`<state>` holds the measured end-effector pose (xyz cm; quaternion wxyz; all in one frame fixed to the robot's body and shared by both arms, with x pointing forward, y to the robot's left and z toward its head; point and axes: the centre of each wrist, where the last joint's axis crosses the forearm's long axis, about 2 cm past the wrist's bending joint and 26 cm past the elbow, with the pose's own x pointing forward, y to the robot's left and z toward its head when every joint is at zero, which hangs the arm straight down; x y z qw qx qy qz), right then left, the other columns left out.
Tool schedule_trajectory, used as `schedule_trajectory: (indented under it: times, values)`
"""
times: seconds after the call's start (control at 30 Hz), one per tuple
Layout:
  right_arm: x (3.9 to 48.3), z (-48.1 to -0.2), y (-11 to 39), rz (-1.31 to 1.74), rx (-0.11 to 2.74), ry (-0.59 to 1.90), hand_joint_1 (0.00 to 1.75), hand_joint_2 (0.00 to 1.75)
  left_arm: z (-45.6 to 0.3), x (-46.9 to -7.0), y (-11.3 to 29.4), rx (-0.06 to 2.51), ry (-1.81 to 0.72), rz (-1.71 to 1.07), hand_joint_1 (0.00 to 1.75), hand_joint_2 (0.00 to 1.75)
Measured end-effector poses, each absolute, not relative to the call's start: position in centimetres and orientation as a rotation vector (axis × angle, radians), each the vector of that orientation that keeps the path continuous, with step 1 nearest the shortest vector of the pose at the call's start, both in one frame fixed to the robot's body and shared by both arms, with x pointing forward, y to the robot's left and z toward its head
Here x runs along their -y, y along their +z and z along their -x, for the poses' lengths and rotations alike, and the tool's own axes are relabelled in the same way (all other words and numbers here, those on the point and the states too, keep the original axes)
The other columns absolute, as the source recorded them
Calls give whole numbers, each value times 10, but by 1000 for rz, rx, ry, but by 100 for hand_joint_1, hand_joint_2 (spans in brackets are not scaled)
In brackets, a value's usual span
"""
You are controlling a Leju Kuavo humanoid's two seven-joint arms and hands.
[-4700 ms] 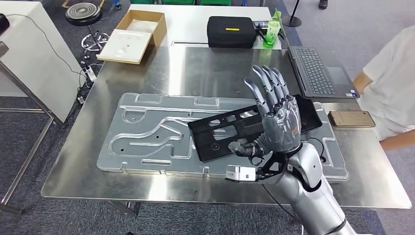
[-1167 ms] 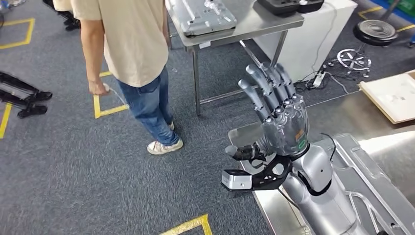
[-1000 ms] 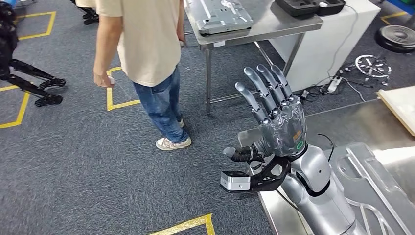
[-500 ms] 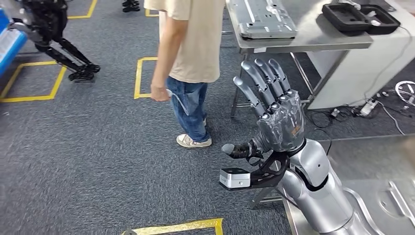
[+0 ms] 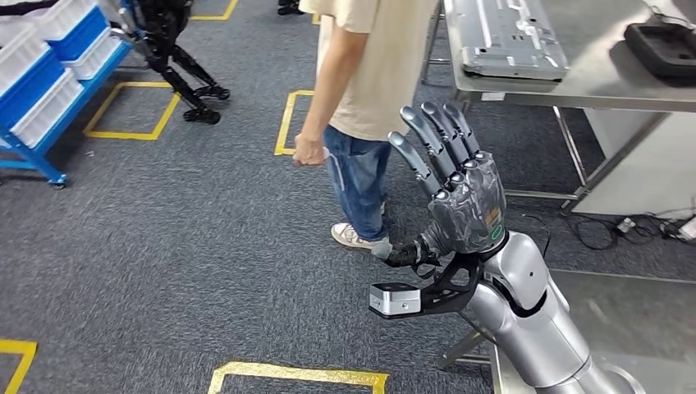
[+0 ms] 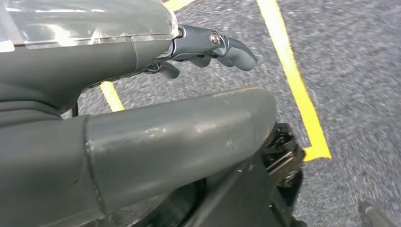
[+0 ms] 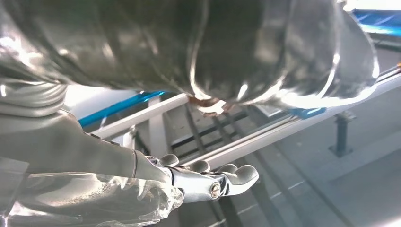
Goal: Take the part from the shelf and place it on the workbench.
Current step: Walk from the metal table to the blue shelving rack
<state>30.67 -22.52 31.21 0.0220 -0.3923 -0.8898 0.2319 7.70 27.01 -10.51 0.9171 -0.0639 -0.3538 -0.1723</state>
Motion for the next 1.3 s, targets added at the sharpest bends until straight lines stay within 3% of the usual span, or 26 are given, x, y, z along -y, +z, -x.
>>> schedule_trajectory:
  times: [1.3]
  values:
    - [217, -317, 309, 1213, 2717, 754, 0, 0, -79, -286, -104, 779, -386, 160, 0, 0]
